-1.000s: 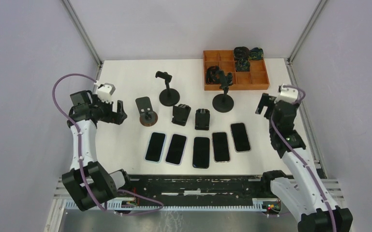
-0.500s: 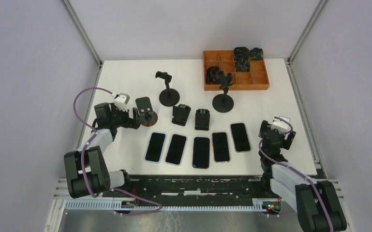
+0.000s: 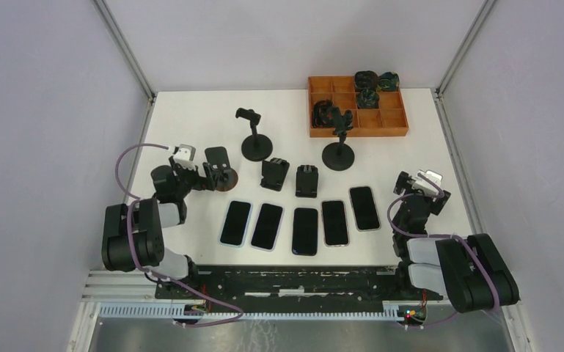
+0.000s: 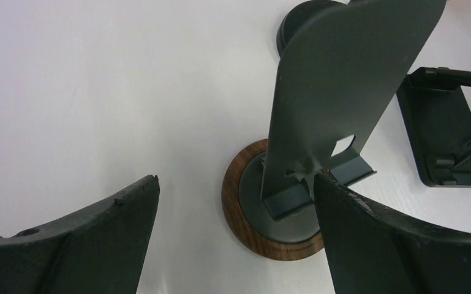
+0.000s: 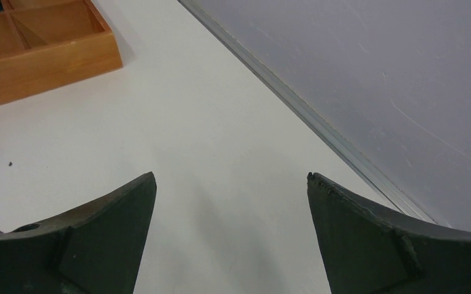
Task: Remove the phone from the phone stand
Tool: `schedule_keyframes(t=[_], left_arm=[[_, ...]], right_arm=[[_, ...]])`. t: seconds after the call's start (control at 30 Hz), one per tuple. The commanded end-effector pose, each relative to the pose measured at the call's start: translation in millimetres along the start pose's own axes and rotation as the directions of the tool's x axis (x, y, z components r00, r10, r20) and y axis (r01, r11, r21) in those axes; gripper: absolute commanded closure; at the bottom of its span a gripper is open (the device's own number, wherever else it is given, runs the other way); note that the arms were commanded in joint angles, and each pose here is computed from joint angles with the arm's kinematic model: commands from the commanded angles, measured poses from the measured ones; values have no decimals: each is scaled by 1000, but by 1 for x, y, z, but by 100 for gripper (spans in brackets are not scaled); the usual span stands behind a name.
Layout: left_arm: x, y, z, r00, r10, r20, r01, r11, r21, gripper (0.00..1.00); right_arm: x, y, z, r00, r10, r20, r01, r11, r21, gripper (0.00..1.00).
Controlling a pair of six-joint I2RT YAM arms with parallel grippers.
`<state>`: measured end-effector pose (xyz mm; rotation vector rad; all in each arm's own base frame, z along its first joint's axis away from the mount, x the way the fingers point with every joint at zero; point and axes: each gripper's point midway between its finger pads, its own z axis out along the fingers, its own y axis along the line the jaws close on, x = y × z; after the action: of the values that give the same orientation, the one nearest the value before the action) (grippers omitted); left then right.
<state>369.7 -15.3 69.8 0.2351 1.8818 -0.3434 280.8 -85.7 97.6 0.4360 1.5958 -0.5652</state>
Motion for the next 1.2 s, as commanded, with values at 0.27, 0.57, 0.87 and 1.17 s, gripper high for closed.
schedule_keyframes(t=[0.27,0.57,0.87,1.17], left_arm=[[-30,3,-15,967,68,247,-29,987,-157,0],[-21,-5,-5,967,116,227,-72,978,-195,0],[-21,-6,-5,968,121,221,-79,979,-190,0],[-20,-6,-5,969,120,218,-79,979,-188,0]], right_arm=[[-13,31,-38,969,-108,222,177,932,-317,2],[5,36,-22,983,-141,121,170,942,-289,2],[9,37,-19,986,-134,98,158,940,-303,2],[8,37,-19,986,-132,101,157,940,-303,2]])
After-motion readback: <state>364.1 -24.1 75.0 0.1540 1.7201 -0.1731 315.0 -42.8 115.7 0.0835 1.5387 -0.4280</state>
